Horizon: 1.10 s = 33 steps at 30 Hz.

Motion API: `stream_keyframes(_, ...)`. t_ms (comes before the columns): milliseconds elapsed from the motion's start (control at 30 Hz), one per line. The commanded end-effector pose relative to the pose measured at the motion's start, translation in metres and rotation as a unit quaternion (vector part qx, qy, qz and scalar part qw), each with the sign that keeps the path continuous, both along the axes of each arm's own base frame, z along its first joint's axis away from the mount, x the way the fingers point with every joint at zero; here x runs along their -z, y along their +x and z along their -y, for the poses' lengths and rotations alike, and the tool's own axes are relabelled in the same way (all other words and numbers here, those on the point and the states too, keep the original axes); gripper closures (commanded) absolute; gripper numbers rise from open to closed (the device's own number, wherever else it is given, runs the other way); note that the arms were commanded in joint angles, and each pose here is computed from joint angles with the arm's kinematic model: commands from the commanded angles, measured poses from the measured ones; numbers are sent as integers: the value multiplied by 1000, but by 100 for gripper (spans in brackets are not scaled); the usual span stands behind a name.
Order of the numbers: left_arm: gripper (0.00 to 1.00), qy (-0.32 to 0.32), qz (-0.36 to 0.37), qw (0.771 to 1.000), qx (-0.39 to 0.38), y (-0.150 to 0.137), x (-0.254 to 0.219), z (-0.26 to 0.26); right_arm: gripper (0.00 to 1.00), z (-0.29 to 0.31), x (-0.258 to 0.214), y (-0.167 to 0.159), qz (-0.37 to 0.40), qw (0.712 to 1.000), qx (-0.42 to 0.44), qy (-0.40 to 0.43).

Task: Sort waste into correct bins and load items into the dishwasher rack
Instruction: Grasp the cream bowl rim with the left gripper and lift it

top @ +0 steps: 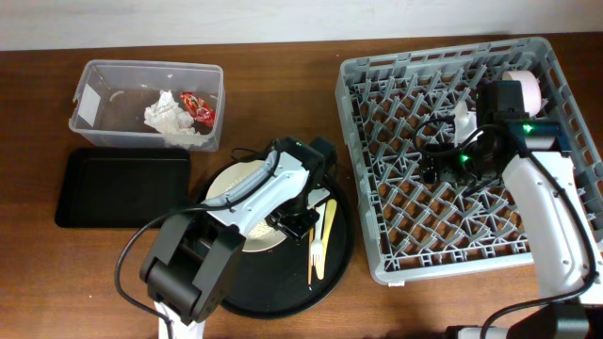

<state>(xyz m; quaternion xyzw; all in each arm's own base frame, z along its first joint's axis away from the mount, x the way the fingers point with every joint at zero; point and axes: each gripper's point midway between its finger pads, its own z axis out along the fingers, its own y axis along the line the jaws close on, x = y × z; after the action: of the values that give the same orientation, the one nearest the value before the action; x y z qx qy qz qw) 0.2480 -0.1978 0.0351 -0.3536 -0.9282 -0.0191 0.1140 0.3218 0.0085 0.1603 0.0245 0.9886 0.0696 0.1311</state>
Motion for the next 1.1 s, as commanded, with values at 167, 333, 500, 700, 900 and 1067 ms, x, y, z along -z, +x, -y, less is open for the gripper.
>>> stream_keyframes(167,84,4,-18,1000,3,-12,18,-2,9,-2,-1,-1,0,1000,-3,1)
stream_keyframes(333,100,55,44,997,-12,10,13,-18,9,-2,-1,-2,-2,1000,-3,1)
stream_keyframes(500,100,22,132,990,-42,32,-41,-24,9,-2,-1,-2,-2,1000,-4,1)
stream_keyframes(700,100,-23,182,973,-141,62,-86,-75,9,-2,-1,-2,-1,1000,-3,1)
stream_keyframes(900,100,-90,175,962,-188,87,-87,-107,9,-2,-1,-2,-2,1000,-3,1)
stream_keyframes(1067,100,-195,169,945,-200,104,-95,-115,9,-2,-1,-3,-4,1000,-3,1)
